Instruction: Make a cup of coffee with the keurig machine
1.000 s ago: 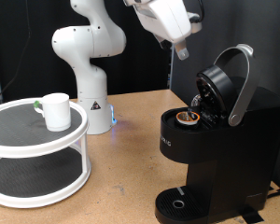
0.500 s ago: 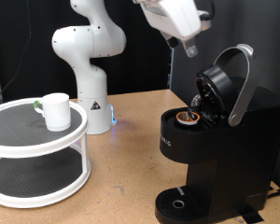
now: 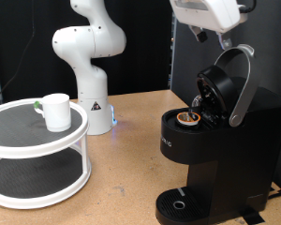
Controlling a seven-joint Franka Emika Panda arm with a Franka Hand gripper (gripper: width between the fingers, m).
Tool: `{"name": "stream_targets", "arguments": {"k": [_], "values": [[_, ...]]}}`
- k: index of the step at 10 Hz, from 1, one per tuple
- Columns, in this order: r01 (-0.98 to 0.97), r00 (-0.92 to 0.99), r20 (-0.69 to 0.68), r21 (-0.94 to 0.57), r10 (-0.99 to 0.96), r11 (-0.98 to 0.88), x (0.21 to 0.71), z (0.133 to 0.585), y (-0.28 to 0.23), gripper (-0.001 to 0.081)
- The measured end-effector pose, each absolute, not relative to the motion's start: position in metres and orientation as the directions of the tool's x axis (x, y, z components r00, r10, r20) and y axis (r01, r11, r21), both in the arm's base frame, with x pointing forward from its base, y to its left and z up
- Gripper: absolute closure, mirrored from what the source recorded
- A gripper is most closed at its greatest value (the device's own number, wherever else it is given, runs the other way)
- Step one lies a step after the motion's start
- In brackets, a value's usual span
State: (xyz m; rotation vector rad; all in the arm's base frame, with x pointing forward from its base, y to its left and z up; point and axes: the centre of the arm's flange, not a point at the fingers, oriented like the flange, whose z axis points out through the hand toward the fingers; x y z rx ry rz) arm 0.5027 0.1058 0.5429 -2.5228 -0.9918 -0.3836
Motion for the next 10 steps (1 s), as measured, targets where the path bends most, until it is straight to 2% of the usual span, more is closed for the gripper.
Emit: {"name": "stream_targets", "arguments": {"k": [5, 6, 7, 8, 10], "values": [[0.68, 0.722, 0.396, -0.257, 0.567, -0.687, 0.5, 0.548, 0.15, 0.0003], [0.681, 0.721, 0.397, -0.256, 0.567, -0.686, 0.5, 0.548, 0.158, 0.004], [0.679, 0.721, 0.402, -0.253, 0.564, -0.689, 0.501, 0.549, 0.165, 0.0176], [0.682, 0.717, 0.411, -0.245, 0.563, -0.689, 0.502, 0.549, 0.172, 0.0176], [0.685, 0.71, 0.427, -0.233, 0.56, -0.691, 0.5, 0.553, 0.186, 0.048]]}}
